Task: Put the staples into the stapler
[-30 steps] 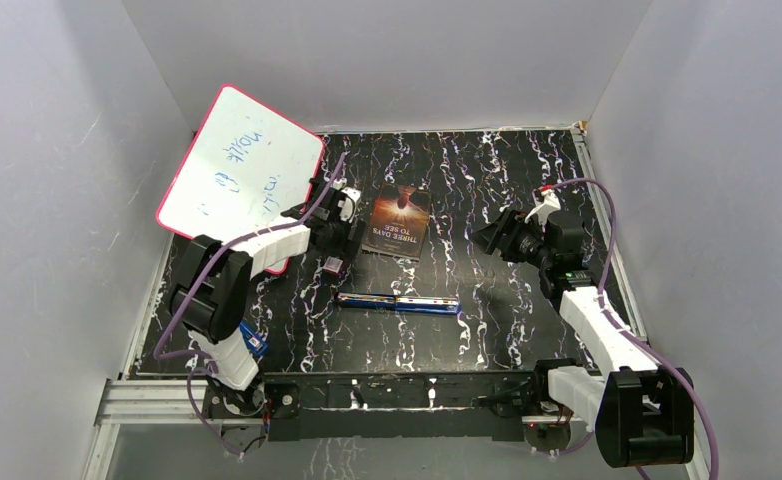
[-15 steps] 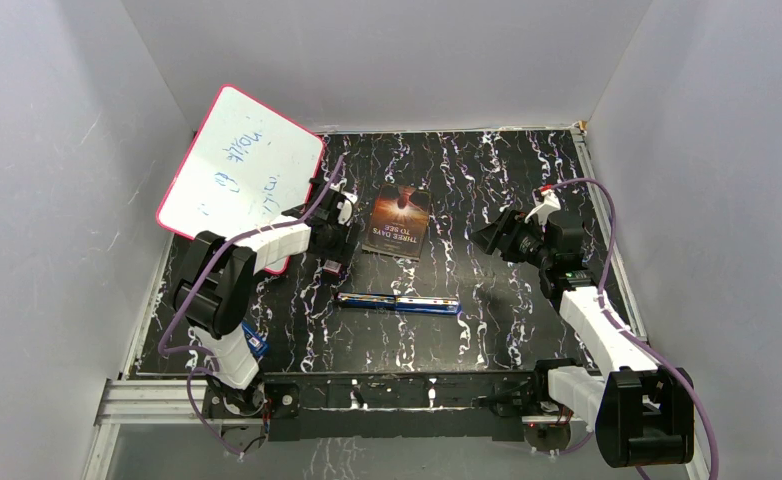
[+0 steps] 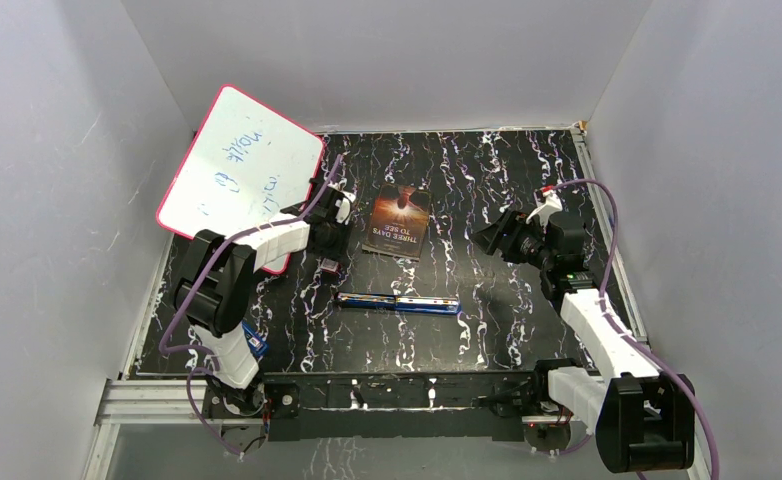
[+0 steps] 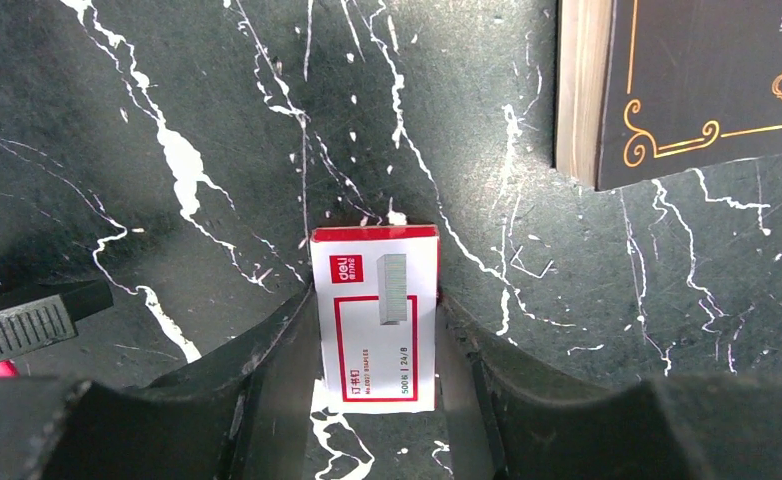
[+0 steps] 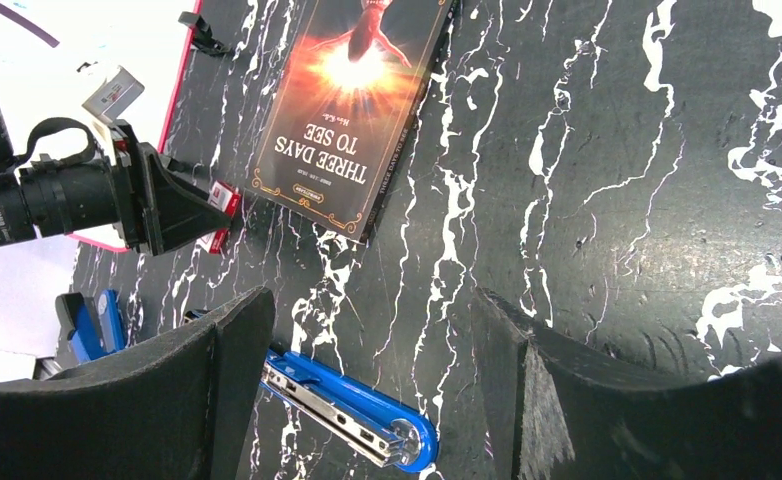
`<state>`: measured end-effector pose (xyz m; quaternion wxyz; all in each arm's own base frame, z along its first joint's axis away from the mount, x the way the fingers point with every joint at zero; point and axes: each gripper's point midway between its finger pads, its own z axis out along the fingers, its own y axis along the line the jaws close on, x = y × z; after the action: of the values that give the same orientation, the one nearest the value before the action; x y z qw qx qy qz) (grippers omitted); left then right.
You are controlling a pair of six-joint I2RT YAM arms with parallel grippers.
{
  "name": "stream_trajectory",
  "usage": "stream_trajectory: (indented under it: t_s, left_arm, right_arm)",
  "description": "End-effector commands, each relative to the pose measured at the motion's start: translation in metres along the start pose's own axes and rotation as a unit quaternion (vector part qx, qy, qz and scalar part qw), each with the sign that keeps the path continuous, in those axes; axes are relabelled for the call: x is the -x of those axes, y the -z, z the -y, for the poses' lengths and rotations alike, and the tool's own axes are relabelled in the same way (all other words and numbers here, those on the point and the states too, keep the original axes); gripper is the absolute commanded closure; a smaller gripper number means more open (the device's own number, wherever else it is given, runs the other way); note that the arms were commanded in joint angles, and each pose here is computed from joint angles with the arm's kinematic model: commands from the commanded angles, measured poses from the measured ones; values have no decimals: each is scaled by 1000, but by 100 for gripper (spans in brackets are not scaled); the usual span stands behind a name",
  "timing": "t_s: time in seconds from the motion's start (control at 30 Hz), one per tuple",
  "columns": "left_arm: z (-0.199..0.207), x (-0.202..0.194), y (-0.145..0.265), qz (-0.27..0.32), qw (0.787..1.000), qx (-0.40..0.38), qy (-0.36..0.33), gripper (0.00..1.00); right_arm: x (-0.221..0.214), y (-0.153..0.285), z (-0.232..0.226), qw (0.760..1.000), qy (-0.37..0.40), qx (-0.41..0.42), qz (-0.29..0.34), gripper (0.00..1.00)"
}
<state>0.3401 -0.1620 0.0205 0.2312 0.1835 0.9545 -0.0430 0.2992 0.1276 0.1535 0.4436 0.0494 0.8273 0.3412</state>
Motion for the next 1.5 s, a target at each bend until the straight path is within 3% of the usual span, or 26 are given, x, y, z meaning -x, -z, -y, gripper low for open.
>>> stream_trajectory:
  t_s: [0.0, 0.3, 0.77, 1.03, 1.3, 1.4, 1.47]
  left_arm:
    - [9, 10, 12, 2, 1000, -24, -4, 63]
    - [35, 59, 36, 53, 996, -39, -66, 65]
    - [165, 155, 4, 119, 960, -135, -213, 65]
    - [236, 153, -26, 121, 935, -182, -280, 65]
    - [276, 138, -35, 117, 908, -239, -322, 61]
    - [281, 136, -35, 119, 902, -247, -333, 52]
    - [281, 136, -33, 120, 902, -248, -334, 39]
  right_arm:
    - [24, 5, -13, 999, 22, 10, 34, 20]
    - [39, 17, -23, 998, 22, 6, 62, 20]
    - [69, 63, -29, 987, 27, -47, 148, 20]
    - [67, 85, -25, 983, 25, -74, 166, 20]
    - [57, 93, -23, 984, 11, -82, 160, 20]
    - [55, 95, -22, 983, 12, -83, 161, 20]
    - [55, 96, -21, 983, 16, -85, 164, 20]
